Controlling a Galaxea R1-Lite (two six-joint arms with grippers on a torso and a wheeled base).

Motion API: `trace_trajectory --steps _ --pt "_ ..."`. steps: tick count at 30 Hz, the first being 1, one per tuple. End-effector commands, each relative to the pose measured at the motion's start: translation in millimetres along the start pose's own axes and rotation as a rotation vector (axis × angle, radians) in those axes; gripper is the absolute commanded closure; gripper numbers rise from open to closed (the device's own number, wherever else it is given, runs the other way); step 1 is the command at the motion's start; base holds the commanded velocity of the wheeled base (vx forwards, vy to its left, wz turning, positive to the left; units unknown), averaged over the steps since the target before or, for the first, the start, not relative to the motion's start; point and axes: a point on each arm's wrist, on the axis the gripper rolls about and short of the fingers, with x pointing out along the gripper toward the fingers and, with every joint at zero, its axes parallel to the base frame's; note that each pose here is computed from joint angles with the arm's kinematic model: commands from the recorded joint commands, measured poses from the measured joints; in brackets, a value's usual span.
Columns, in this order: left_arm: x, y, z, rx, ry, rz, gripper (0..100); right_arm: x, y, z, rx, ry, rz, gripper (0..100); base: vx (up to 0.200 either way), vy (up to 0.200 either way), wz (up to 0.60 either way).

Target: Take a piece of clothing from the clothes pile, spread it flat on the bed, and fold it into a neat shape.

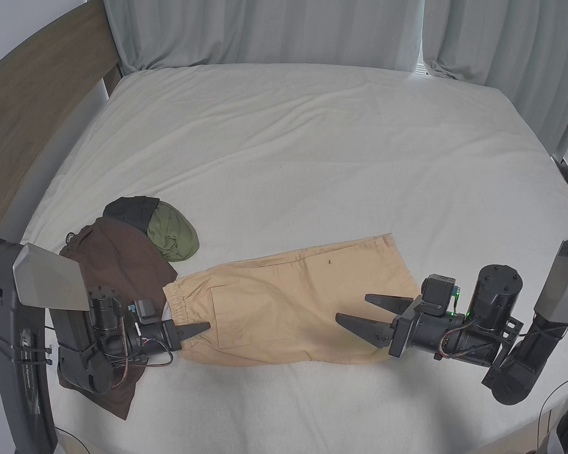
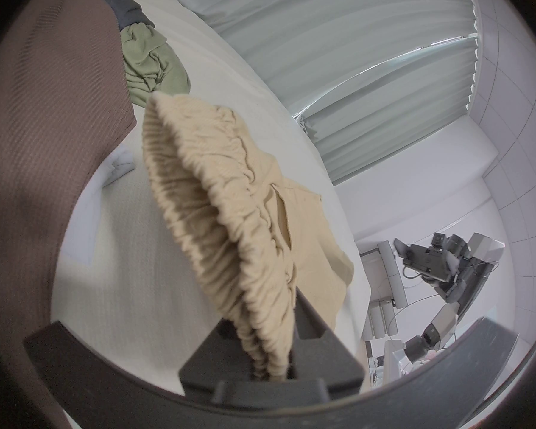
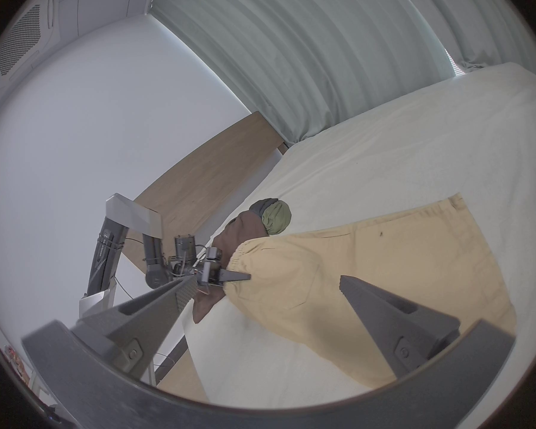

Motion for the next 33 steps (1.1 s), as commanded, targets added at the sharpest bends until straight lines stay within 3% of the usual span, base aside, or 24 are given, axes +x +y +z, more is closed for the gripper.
trace_trajectory --steps 1,24,33 --pt "-21 -13 11 0.008 -0.035 -0.006 100 -2 -16 -5 0.023 0.015 -0.051 0 0.0 0.0 0.0" --pt "-50 -26 15 0.006 -0.048 -0.018 100 -3 -16 -8 0.025 0.028 -0.053 0 0.0 0.0 0.0" --pt "-64 -21 14 0.03 -0.055 -0.007 100 -3 -16 -8 0.025 0.028 -0.053 0 0.0 0.0 0.0"
